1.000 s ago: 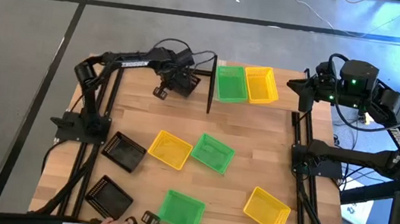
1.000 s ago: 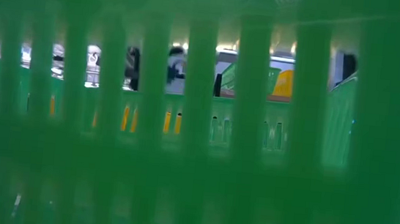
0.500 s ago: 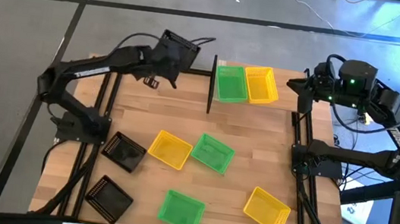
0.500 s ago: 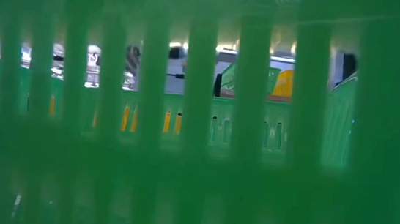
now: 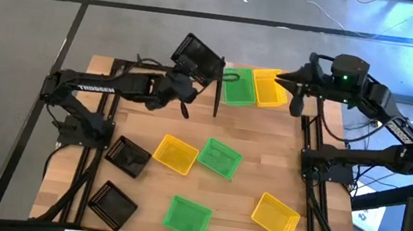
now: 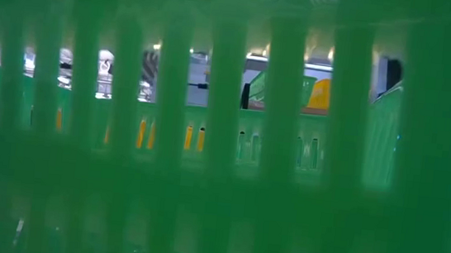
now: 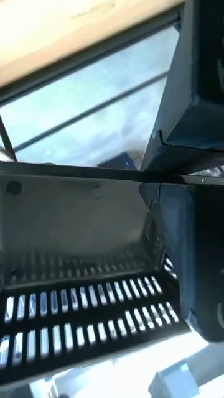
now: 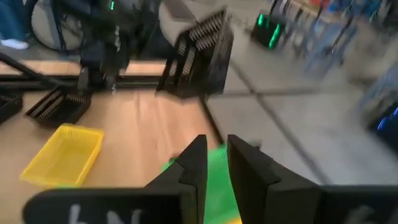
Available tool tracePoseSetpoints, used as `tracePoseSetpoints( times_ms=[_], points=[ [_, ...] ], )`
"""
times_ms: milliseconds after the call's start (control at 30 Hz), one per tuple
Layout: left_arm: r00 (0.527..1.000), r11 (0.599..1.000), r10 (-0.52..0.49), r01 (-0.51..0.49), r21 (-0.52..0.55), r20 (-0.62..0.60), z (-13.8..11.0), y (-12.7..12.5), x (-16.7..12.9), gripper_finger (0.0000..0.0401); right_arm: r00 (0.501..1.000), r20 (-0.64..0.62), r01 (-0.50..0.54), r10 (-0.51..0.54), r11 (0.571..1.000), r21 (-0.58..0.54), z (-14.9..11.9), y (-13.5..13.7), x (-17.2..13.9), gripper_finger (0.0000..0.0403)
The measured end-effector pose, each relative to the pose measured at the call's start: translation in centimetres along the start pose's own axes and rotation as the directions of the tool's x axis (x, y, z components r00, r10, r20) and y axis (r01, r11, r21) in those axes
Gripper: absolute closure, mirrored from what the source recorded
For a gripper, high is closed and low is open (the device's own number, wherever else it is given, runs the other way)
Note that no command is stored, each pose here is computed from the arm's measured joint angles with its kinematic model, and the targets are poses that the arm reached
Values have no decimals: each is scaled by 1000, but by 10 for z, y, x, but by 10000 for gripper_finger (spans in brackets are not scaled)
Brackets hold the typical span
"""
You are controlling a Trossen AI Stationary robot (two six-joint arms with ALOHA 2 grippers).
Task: Stack baskets on shelf by color
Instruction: Put the top black bin on the shelf
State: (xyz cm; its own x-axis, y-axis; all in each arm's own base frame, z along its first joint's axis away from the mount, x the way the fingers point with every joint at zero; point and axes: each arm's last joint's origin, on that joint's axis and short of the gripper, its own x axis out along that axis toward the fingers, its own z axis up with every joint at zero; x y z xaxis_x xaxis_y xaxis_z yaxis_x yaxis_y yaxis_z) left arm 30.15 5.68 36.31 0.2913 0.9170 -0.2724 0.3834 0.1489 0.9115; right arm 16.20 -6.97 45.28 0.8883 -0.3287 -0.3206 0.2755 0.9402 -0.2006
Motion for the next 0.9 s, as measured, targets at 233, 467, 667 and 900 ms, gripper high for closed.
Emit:
tracePoseSetpoints(
  times_ms=[233,467,667,900],
  points=[
    [999,998,42,-42,50,7,17,-3,-18,401,994,111,28,-6,980,-197,15,3,24,340],
    [996,989,87,-87,121,12,29,-3,-30,401,994,106,4,23,969,-246,17,9,53,340],
    [996,989,92,-92,116,8,30,-2,-30,401,994,87,-41,65,966,-254,16,21,82,340],
    [996,989,91,-92,116,9,30,-2,-30,401,998,43,-39,51,970,-241,12,34,104,340]
  ],
)
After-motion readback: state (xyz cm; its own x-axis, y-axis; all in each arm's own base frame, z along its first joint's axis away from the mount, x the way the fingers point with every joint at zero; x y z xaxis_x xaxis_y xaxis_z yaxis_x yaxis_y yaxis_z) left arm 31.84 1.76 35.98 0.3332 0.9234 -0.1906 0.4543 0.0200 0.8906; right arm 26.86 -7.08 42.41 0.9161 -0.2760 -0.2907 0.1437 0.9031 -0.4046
